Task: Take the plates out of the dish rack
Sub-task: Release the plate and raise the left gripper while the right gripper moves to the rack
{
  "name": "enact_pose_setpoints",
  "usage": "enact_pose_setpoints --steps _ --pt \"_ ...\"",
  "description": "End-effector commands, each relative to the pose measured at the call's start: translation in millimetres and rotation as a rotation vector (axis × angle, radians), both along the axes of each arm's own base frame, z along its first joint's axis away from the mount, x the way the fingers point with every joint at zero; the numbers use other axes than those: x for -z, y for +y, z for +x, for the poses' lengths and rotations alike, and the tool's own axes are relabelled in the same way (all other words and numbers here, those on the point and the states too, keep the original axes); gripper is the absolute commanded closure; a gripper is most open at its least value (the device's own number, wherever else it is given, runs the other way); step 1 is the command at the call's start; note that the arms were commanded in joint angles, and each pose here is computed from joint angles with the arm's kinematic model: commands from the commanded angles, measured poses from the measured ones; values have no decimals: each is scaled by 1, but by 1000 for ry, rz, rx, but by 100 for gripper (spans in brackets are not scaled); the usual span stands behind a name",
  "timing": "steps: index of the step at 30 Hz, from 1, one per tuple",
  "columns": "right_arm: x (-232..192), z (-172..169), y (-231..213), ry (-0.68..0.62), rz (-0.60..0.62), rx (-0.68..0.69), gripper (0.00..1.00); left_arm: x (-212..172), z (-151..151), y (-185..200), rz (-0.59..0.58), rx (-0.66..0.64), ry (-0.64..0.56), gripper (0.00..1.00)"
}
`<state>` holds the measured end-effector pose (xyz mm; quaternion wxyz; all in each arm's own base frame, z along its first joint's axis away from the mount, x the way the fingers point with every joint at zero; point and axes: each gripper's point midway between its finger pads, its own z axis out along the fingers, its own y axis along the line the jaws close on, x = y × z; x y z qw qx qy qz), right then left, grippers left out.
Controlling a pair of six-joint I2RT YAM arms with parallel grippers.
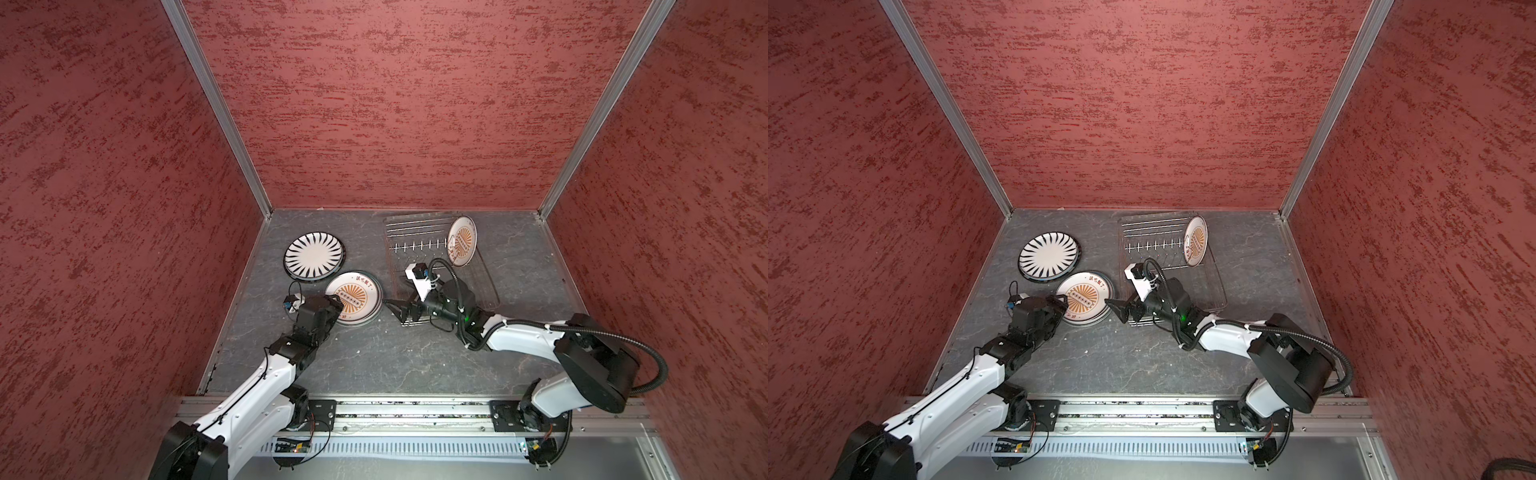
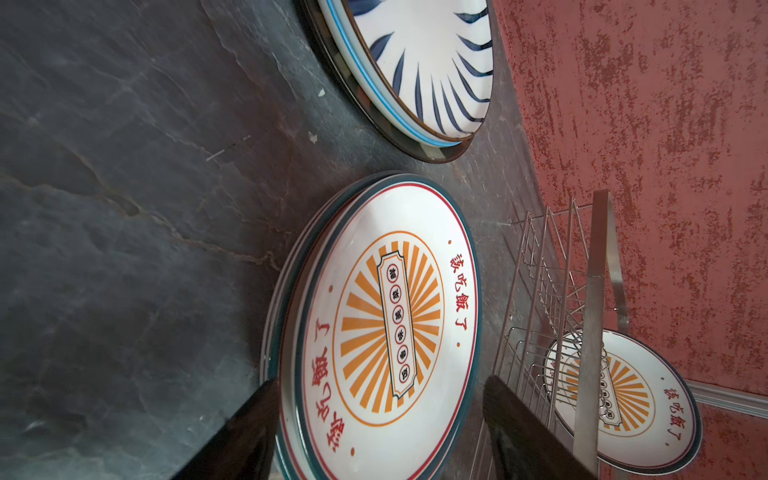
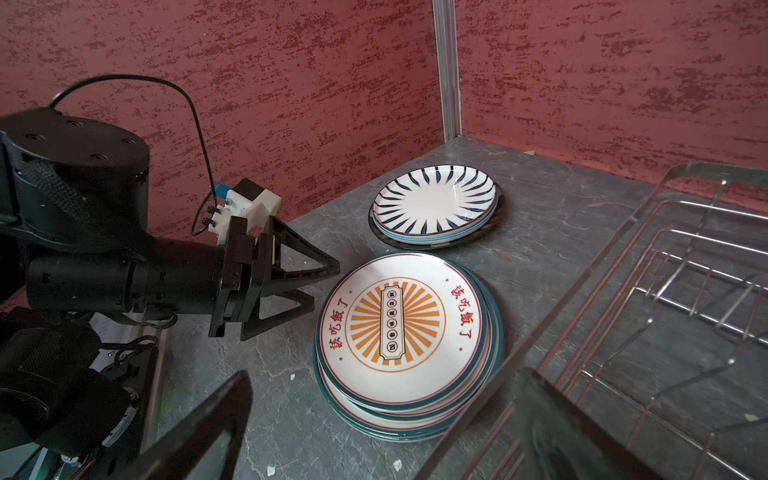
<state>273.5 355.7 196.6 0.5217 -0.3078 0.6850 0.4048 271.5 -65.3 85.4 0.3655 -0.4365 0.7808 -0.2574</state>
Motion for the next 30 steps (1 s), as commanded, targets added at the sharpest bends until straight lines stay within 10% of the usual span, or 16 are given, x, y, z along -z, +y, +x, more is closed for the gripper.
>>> enact_pose_setpoints --steps 1,15,20,30 --pt "-22 4 2 -58 47 18 1 0 1 3 27 -7 5 19" --pt "-53 26 -48 -76 239 308 1 -56 8 -8 163 164 -340 1" --pt "-42 26 -25 -29 101 222 1 -72 3 -41 245 345 -517 1" --pt "-50 75 -117 -76 -44 775 1 -101 -13 -98 212 667 -788 1"
